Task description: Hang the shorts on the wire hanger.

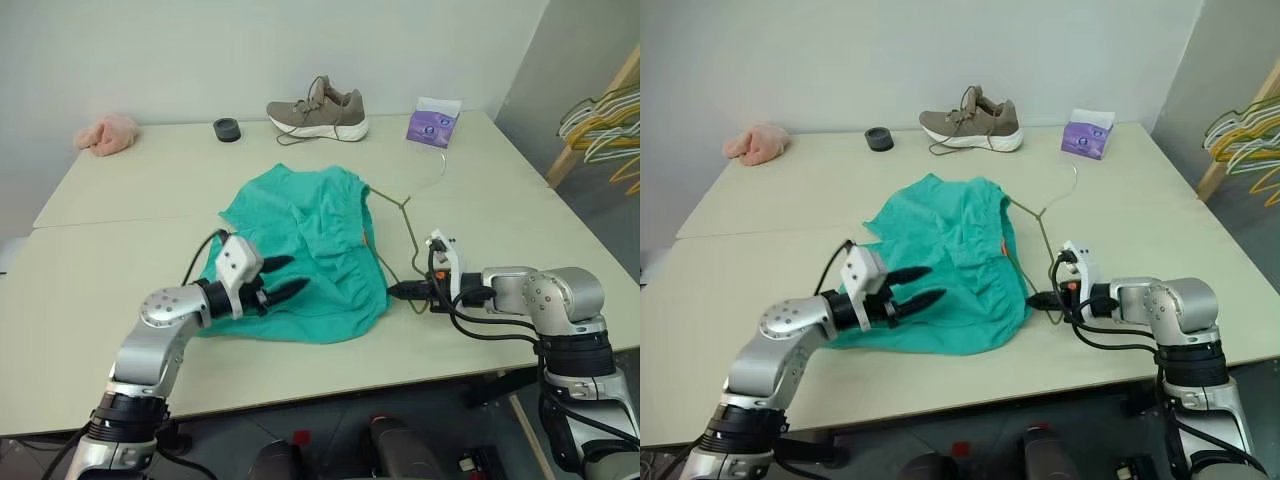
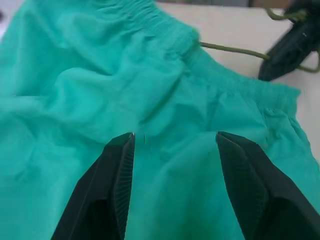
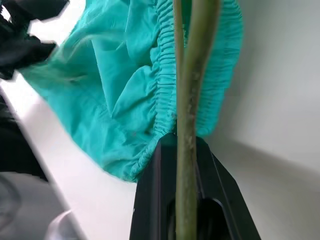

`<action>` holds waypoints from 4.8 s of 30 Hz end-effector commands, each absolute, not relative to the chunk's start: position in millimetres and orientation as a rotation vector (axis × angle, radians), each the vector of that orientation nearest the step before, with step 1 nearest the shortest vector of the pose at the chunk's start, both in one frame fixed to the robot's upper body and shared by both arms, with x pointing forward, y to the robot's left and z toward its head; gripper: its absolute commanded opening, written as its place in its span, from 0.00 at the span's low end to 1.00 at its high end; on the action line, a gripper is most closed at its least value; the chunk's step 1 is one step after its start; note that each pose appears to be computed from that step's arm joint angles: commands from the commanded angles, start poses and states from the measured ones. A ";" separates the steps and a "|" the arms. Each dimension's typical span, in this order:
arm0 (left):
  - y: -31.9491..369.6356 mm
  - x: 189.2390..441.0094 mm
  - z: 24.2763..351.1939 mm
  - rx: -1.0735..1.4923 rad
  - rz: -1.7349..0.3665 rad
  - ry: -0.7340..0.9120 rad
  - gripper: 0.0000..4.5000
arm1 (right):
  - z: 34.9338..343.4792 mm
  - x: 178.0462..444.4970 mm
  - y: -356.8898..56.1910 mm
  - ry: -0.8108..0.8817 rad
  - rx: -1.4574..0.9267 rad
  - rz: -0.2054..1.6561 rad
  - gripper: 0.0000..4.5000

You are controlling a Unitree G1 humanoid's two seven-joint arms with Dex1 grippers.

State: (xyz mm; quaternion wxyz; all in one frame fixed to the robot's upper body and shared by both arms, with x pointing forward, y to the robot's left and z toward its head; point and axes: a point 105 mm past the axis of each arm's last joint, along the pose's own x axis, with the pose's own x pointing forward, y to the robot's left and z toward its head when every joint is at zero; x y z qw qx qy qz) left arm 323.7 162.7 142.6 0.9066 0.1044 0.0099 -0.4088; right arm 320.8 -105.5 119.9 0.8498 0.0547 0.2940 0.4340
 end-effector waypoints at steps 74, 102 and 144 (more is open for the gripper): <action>174.5 356.6 190.5 0.844 -1.170 0.008 0.00 | 124.4 283.6 -133.7 0.346 -0.390 0.963 0.99; 178.3 356.4 200.5 0.788 -1.102 -0.044 0.00 | 87.5 342.1 -64.0 0.300 -0.036 0.605 0.03; 211.5 307.7 199.6 0.548 -1.229 0.291 0.00 | 133.7 356.0 -153.8 0.186 -0.389 0.630 0.01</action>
